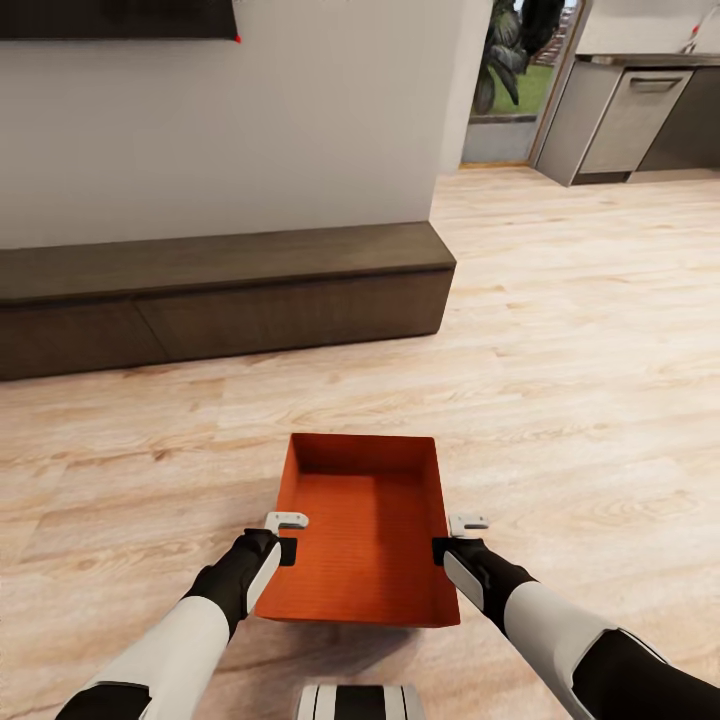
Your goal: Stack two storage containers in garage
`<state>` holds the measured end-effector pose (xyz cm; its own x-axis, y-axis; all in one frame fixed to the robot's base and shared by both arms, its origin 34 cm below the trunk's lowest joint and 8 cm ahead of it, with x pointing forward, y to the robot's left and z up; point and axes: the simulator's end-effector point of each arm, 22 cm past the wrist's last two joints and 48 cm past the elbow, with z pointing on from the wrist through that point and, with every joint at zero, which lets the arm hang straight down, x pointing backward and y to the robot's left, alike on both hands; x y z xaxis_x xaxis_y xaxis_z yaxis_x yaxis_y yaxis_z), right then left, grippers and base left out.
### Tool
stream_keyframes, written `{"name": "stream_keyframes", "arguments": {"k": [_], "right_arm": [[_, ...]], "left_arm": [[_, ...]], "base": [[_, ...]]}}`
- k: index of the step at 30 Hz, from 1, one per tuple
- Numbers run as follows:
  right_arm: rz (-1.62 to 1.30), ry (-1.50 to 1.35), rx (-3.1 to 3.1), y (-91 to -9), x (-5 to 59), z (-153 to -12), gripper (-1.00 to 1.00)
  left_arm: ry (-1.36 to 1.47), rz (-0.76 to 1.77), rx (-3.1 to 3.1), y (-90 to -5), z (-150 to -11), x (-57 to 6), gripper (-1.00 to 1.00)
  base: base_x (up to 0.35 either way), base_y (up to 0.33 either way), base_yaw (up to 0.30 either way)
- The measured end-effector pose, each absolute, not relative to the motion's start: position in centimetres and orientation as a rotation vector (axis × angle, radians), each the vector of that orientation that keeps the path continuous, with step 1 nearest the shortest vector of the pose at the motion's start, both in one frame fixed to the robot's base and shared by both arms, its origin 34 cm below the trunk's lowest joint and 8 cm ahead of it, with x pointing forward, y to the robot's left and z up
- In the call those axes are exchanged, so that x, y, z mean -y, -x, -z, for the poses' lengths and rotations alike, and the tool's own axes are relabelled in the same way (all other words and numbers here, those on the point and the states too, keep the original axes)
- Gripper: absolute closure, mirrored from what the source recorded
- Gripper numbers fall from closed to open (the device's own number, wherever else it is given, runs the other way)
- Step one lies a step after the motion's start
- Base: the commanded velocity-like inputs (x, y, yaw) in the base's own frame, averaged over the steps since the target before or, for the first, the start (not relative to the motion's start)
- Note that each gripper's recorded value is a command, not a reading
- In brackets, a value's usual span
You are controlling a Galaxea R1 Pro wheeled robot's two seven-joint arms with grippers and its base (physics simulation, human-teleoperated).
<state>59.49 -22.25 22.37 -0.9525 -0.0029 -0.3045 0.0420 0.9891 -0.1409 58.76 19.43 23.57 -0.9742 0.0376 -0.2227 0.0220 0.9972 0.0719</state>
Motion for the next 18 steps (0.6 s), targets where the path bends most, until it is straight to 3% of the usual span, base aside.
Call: {"name": "stream_keyframes", "arguments": {"k": [18], "right_arm": [[0.211,-0.027,-2.826,-60.4,22.2,-26.3,1.0]], "left_arm": [[-0.041,-0.1,-2.915,-59.6,-27.5,-19.5,1.0]], "base": [[0.0,0.0,0.0]]}}
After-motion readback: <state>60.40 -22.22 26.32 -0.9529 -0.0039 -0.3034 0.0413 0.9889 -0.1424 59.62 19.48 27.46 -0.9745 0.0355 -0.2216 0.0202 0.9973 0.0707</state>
